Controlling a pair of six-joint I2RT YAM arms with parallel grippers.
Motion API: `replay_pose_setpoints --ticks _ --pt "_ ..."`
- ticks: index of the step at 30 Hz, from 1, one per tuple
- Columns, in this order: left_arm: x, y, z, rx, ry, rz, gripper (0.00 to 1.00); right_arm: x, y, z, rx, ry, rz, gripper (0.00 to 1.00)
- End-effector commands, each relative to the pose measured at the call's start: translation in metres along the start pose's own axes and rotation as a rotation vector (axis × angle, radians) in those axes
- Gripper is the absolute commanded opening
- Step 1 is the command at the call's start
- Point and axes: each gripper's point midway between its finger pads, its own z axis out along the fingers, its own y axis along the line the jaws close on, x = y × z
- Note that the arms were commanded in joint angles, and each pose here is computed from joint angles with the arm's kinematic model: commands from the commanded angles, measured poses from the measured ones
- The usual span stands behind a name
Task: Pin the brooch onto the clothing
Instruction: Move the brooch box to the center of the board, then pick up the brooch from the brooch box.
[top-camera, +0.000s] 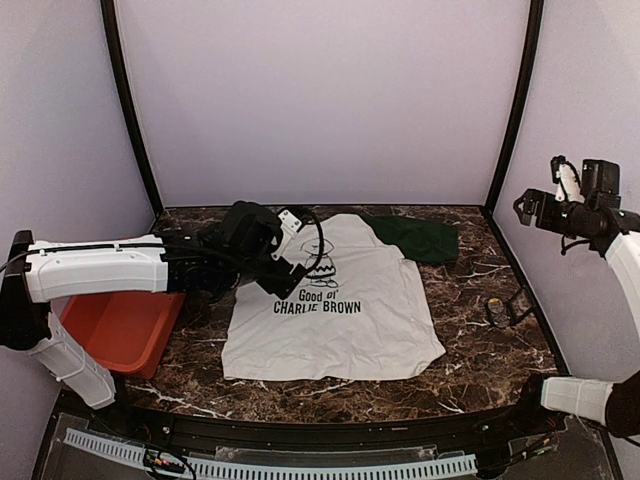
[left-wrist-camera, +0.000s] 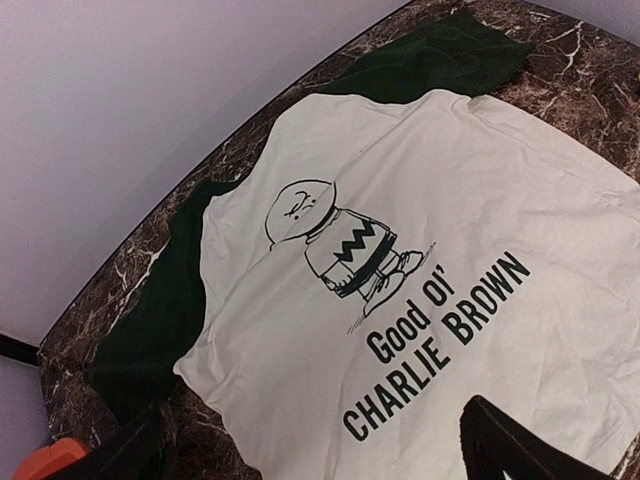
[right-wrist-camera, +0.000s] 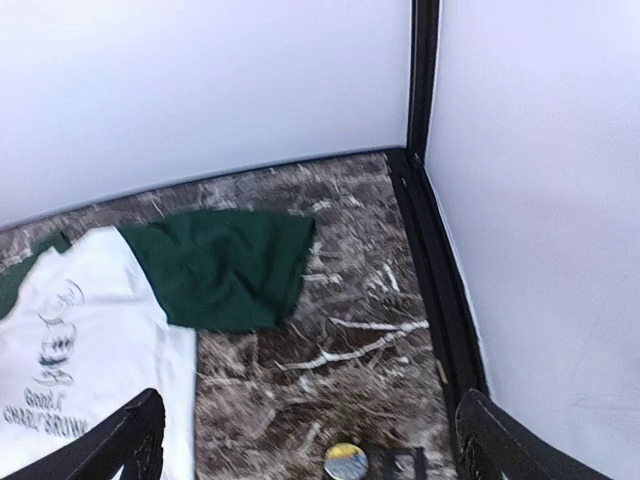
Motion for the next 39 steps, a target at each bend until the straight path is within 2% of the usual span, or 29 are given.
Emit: replay_pose_setpoints --ticks 1,3,5,6,7,8,12,20,26,29,36,39 --pt "0.005 0.016 0.005 -0.024 0.023 -0.041 0.99 -0.012 0.031 -0.005 -0.203 -0.190 0.141 0.99" --pt "0.006 0.020 0.006 -0.033 0.024 -0.046 0.99 -0.004 0.036 0.003 -0.230 -0.111 0.103 0.93" --pt "0.006 0.024 0.006 -0.043 0.027 -0.047 0.99 0.010 0.028 0.019 -0.173 0.039 0.098 0.86" --pt "0.006 0.025 0.006 -0.045 0.030 -0.046 0.99 0.016 0.023 0.024 -0.143 0.115 0.096 0.86" --pt "0.006 0.026 0.006 -0.045 0.031 -0.046 0.99 0.027 0.018 0.031 -0.113 0.194 0.092 0.95" --pt "0.004 0.026 0.005 -0.043 0.029 -0.048 0.99 0.038 0.013 0.037 -0.077 0.261 0.084 0.98" --pt "0.002 0.026 0.002 -0.031 0.018 -0.056 0.99 0.077 0.003 0.055 0.048 0.405 -0.006 0.99" --pt "0.002 0.022 0.001 -0.008 0.027 -0.055 0.99 0.158 0.004 0.084 0.181 0.708 -0.181 0.98" --pt "-0.001 0.023 -0.003 -0.004 0.016 -0.062 0.99 0.192 -0.008 0.098 0.259 0.846 -0.199 0.99" --pt "-0.001 0.024 -0.004 -0.004 0.012 -0.063 0.99 0.205 -0.015 0.103 0.305 0.901 -0.202 0.93" --pt "-0.002 0.022 -0.005 0.010 0.004 -0.068 0.99 0.224 -0.016 0.113 0.305 0.961 -0.197 0.82" --pt "-0.002 0.022 -0.005 0.007 0.003 -0.068 0.99 0.224 -0.016 0.117 0.304 0.953 -0.186 0.81"
